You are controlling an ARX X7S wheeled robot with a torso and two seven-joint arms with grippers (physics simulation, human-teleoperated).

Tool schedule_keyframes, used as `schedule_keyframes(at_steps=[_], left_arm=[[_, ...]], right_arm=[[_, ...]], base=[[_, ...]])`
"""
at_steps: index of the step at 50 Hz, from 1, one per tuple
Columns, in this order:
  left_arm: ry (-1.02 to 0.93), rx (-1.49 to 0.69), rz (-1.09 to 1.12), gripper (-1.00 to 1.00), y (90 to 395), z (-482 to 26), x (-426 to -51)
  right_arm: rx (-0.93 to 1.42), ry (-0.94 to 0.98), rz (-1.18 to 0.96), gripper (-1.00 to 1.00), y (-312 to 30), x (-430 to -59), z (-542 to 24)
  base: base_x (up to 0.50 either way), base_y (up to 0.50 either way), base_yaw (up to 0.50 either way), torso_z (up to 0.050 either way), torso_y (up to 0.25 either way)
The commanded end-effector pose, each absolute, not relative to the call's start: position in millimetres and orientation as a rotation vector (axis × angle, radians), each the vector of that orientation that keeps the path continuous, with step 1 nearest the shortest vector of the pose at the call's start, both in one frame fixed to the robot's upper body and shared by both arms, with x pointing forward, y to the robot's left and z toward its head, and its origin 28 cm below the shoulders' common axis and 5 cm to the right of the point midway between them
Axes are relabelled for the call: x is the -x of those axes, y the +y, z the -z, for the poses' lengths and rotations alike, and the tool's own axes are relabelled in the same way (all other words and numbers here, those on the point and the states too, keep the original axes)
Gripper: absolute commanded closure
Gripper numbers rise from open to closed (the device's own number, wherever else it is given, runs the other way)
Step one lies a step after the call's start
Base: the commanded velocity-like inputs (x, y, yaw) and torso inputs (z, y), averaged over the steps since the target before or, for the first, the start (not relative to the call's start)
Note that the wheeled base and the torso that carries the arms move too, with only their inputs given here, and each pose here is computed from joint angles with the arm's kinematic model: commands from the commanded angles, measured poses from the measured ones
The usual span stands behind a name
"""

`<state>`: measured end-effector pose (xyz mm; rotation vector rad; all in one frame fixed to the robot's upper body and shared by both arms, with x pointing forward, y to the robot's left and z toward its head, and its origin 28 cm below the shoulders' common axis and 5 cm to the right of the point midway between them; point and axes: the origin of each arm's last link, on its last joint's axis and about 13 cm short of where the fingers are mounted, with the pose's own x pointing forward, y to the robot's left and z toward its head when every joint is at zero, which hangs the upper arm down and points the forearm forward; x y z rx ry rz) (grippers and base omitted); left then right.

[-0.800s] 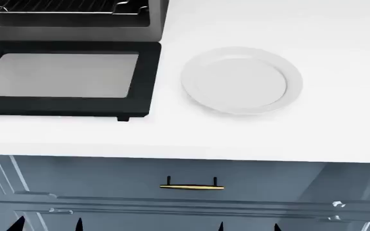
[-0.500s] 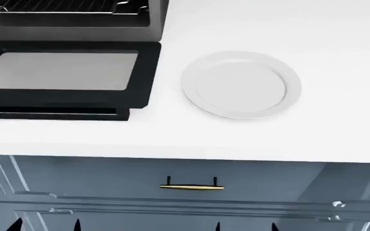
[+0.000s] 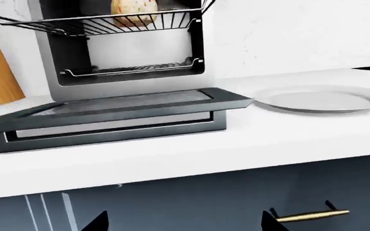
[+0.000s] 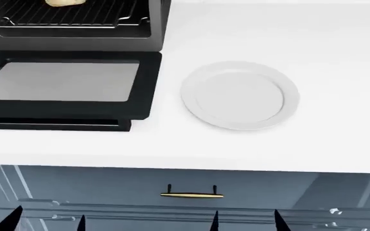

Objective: Pick the bread from the top rack and place it on the plate on the counter.

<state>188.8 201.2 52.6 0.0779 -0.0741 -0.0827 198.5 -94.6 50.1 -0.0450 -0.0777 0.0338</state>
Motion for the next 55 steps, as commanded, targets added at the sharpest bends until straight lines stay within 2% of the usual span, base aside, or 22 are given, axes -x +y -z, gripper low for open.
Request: schedule_keyframes(at_steps=[1,16,31,32,43,55], left_arm=[[-0.113,-0.111,0.111,-1.0,200.6,-94.1,-172.9],[-0.16,-0.204,0.123,-1.0,207.9,-153.5,-168.6],[-0.176,-0.207,0.101,-1.0,211.8,-158.4,-164.0],[-0.202,-0.227,0.068,-1.0,219.1,-168.6,-164.4],[-0.216,-0.231,0.062,-1.0,221.7,-173.7,-165.8],[-0.256,-0.26,0.039,-1.0,229.0,-206.9,-153.9]], right_arm=[[0.049,-0.116,-0.037,-1.0,-99.5,-194.4,-80.9],[0.163,-0.17,-0.01,-1.0,-108.4,-188.7,-122.3],[0.176,-0.206,-0.029,-1.0,-103.7,-185.8,-139.3],[0.215,-0.241,-0.067,-1.0,-98.6,-188.2,-157.3],[0.229,-0.269,-0.07,-1.0,-97.4,-183.9,-169.1],[0.29,-0.342,-0.057,-1.0,-96.7,-184.9,-198.8]], base=[[0.0,0.0,0.0,0.05,0.031],[0.0,0.0,0.0,0.05,0.031],[0.0,0.49,0.0,0.05,0.03],[0.0,0.0,0.0,0.05,0.033],[0.0,0.0,0.0,0.05,0.031],[0.0,0.0,0.0,0.05,0.03]])
